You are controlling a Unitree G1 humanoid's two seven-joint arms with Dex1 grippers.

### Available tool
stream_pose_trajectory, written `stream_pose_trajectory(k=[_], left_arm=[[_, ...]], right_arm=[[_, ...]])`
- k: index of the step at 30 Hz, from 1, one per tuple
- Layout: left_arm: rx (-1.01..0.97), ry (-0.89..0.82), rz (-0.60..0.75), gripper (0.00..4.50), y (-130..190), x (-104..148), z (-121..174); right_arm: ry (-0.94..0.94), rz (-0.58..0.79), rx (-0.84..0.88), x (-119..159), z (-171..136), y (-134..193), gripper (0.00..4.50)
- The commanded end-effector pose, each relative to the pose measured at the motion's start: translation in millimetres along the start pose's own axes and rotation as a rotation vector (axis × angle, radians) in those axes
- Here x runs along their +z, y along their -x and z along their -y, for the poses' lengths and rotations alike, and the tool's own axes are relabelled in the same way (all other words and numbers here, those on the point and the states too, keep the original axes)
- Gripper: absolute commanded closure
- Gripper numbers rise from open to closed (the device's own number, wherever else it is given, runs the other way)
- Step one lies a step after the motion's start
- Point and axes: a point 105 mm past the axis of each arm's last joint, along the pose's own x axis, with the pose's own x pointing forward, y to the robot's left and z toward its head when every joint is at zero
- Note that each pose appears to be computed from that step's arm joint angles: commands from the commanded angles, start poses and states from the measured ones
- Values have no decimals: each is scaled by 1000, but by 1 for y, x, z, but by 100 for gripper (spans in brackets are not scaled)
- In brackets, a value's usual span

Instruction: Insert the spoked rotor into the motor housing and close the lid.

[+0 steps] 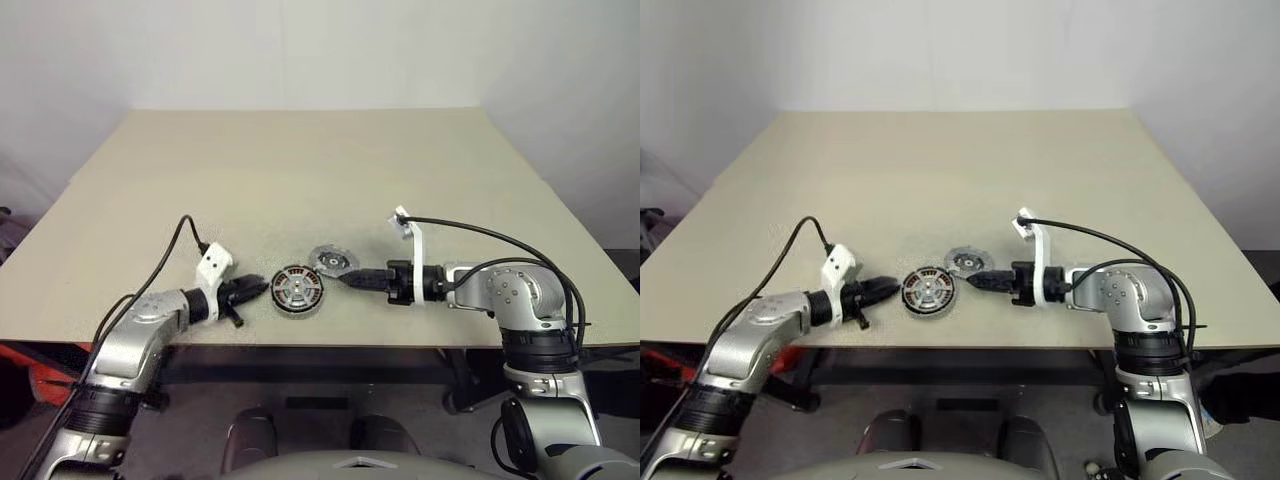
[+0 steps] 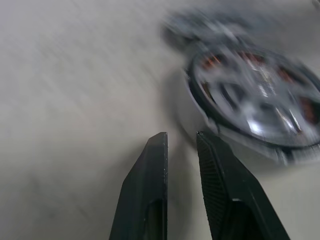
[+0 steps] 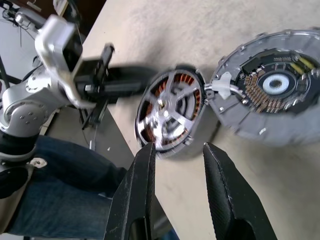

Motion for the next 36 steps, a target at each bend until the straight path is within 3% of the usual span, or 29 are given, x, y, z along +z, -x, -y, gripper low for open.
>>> stream_pose_trajectory(k=[1, 7, 10, 15, 23, 36], left_arm=[[-70, -55, -12, 350, 8, 8, 9], [13, -62, 24, 350, 23, 18, -13], [-74, -23, 35, 350, 23, 22, 3], [-260, 14, -49, 350, 18, 9, 38], [-356, 26, -106, 350, 4, 1, 47], [-144, 23, 19, 350, -47, 17, 17]], right_arm=[[64, 30, 18, 9, -10, 0, 287], [75, 47, -6, 14, -4, 1, 287], [80, 50, -13, 17, -2, -1, 287], [98, 50, -34, 23, 2, -2, 287], [112, 79, -51, 30, 4, 0, 287], [113, 126, -77, 33, 4, 5, 287]])
